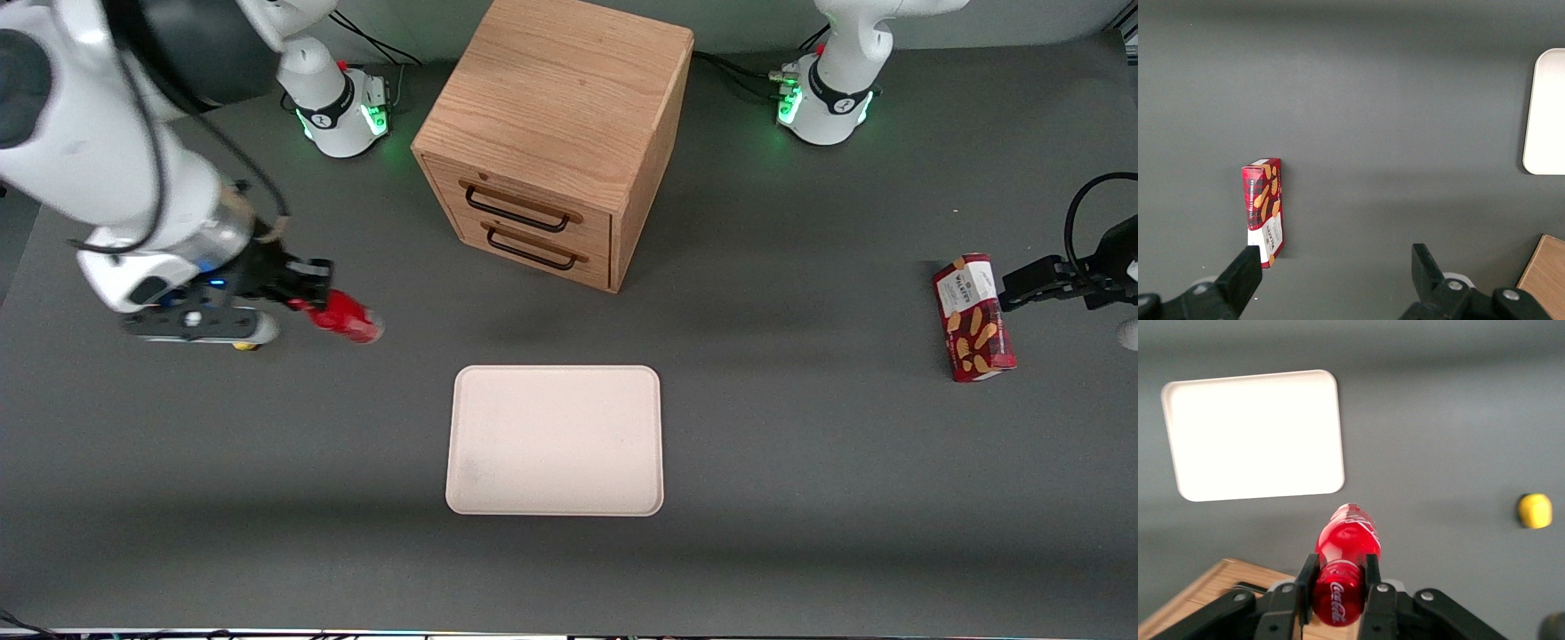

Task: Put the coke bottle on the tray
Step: 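Lift the bottle and carry it toward the white tray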

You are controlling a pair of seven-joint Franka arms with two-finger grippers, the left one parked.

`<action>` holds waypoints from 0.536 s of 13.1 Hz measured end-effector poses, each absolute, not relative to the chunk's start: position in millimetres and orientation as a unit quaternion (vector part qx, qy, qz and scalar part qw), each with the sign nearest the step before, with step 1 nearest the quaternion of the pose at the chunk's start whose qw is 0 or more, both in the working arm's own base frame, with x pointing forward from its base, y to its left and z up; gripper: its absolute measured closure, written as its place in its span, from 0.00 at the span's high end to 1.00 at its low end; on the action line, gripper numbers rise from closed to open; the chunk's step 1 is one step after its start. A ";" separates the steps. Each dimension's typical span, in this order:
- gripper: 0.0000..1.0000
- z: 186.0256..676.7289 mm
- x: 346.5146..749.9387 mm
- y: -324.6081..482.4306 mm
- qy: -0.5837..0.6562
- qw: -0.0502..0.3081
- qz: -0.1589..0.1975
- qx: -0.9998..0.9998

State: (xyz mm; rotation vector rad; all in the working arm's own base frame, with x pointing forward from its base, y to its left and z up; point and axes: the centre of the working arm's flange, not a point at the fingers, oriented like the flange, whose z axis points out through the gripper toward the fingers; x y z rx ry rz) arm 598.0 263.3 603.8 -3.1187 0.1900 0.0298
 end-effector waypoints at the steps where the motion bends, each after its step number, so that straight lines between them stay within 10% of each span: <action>1: 0.32 601.8 595.2 287.5 0.075 0.014 0.009 -0.997; 7: 0.32 587.6 599.0 327.3 0.088 0.032 0.012 -0.996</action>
